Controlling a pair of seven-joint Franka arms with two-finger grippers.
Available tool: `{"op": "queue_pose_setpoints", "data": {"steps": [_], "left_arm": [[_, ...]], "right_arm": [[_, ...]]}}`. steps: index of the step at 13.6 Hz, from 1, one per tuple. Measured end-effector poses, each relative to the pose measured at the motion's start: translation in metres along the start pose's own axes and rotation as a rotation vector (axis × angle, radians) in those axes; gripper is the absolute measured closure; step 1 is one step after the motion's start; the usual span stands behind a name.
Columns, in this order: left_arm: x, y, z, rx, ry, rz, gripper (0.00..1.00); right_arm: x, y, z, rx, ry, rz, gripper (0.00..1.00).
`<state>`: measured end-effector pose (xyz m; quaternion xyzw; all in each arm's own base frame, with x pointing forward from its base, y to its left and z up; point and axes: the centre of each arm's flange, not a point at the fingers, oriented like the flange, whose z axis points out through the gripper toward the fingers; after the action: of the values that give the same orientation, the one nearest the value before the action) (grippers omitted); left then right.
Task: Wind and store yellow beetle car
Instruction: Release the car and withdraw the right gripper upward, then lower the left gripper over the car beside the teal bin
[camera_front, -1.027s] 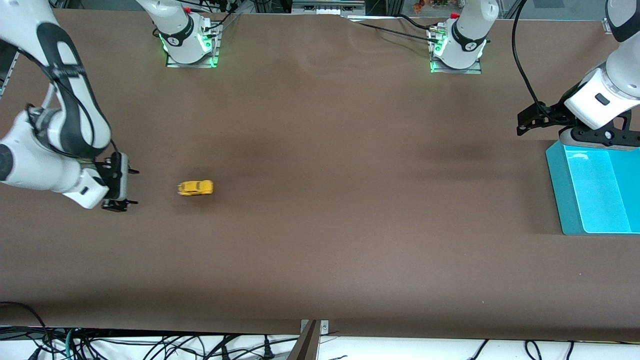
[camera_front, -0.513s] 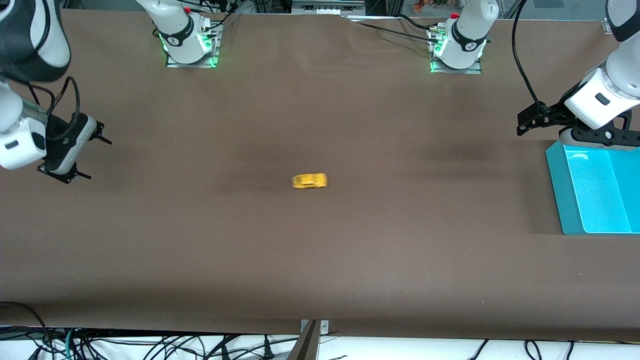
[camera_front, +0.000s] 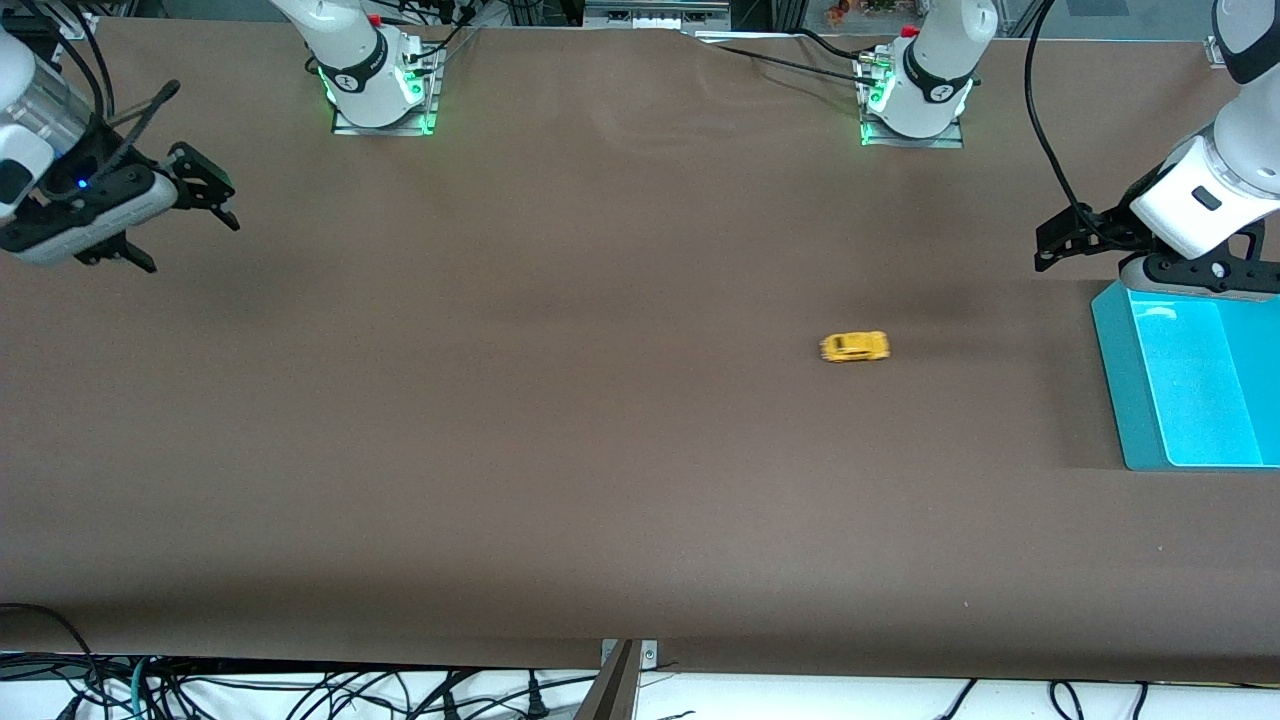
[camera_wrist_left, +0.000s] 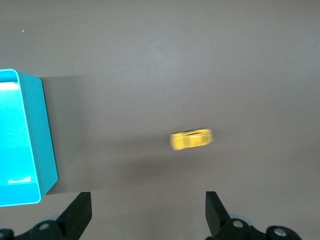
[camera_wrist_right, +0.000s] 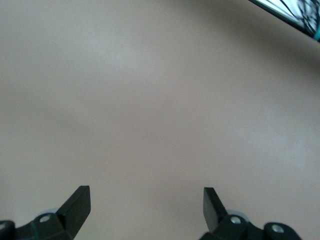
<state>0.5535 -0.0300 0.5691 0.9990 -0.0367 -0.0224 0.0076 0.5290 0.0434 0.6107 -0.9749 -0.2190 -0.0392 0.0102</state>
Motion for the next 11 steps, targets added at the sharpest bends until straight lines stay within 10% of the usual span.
{"op": "queue_pose_setpoints", "data": {"steps": [11], "left_arm": [[0.001, 0.007, 0.018, -0.01, -0.077, 0.227, 0.0]], "right_arm": [[-0.038, 0.048, -0.01, 0.006, -0.012, 0.191, 0.0]]}}
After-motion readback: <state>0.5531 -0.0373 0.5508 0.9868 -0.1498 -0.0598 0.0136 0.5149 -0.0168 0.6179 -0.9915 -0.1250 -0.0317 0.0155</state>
